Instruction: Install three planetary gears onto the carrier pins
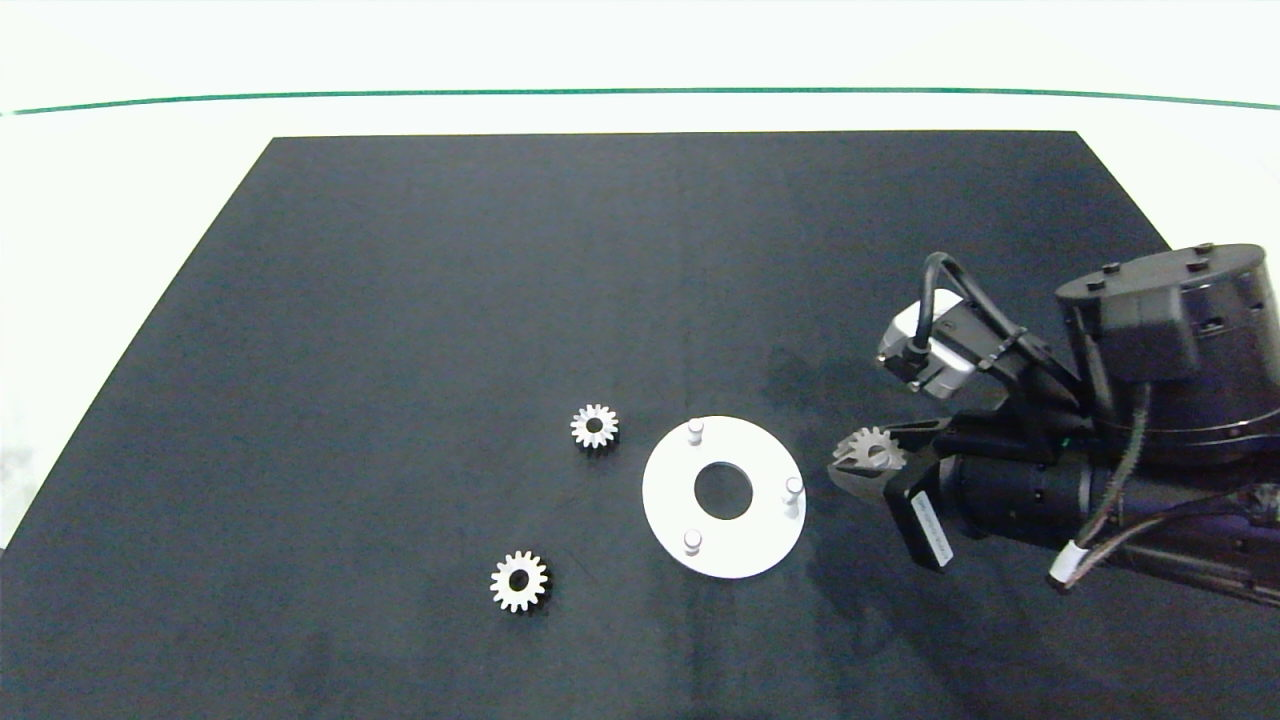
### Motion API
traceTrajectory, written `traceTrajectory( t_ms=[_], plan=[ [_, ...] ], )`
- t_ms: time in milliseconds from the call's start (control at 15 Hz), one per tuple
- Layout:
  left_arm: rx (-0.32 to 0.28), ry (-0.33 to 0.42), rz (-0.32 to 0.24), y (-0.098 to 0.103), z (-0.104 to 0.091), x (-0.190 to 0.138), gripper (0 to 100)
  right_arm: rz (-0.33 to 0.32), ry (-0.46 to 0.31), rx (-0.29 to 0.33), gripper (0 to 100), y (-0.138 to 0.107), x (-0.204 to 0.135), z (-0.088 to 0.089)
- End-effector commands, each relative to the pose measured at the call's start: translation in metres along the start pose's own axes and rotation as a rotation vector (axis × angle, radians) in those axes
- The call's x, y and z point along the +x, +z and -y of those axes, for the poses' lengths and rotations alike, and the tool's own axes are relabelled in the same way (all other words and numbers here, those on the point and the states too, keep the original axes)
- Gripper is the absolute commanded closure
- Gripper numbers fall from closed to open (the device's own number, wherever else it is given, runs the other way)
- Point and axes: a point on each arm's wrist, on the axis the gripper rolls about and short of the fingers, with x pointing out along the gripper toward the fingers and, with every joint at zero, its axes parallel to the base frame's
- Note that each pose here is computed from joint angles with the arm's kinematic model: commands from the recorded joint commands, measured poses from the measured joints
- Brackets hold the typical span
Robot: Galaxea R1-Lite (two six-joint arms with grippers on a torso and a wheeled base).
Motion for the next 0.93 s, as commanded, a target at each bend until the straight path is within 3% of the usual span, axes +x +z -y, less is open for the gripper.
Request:
traceTrajectory(
  t_ms=[67, 933],
  plan=[
    [0.001, -0.001, -0.005, 0.0, 0.0, 0.0, 0, -0.066, 0.023, -0.028, 84, -0.006, 0.025, -0.012],
    [-0.001, -0.004, -0.009, 0.0, 0.0, 0.001, 0, -0.071, 0.03, -0.034, 84, -0.001, 0.046, -0.019]
  ],
)
